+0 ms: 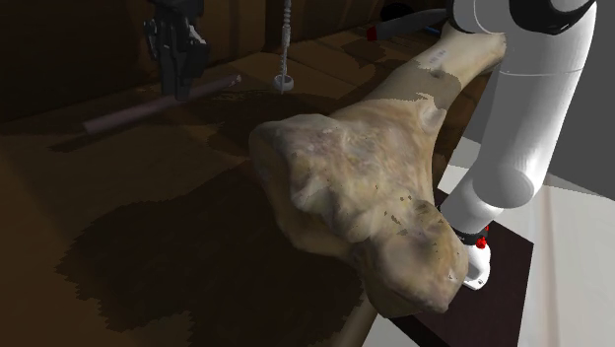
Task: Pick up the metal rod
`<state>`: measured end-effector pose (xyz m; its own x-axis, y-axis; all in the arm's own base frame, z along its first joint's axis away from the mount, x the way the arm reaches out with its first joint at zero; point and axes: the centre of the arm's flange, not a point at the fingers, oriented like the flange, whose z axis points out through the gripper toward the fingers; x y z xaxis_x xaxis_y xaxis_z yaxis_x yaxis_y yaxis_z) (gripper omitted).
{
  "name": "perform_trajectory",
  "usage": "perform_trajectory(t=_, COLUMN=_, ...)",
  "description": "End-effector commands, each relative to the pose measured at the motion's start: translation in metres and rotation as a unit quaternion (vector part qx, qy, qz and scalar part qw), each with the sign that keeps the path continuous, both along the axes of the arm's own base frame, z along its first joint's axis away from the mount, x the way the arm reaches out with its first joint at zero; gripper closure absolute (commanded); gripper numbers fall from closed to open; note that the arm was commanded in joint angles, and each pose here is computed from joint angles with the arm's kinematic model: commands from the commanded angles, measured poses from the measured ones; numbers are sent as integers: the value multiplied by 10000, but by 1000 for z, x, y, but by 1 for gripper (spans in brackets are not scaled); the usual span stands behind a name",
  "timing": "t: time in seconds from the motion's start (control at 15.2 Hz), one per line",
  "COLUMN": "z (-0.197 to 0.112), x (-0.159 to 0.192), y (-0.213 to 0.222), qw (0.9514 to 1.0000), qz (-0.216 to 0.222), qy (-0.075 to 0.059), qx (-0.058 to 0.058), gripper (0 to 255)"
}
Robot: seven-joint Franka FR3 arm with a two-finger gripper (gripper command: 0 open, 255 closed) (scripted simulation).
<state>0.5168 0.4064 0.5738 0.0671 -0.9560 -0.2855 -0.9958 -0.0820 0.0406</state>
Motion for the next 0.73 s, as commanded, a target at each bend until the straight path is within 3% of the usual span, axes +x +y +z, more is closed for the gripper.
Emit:
perform_trajectory(t=0.0, z=-6, x=4, y=-2, qw=10000, qz=-30, qy=33, qx=-6, gripper=255)
perform_trajectory(t=0.46, z=-8, x=4, y=-5, qw=10000, qz=-30, qy=29, qx=-4, gripper=255)
perform_trajectory(t=0.66, z=8, x=4, y=-5, qw=10000, qz=-30, qy=29, qx=-4, gripper=255)
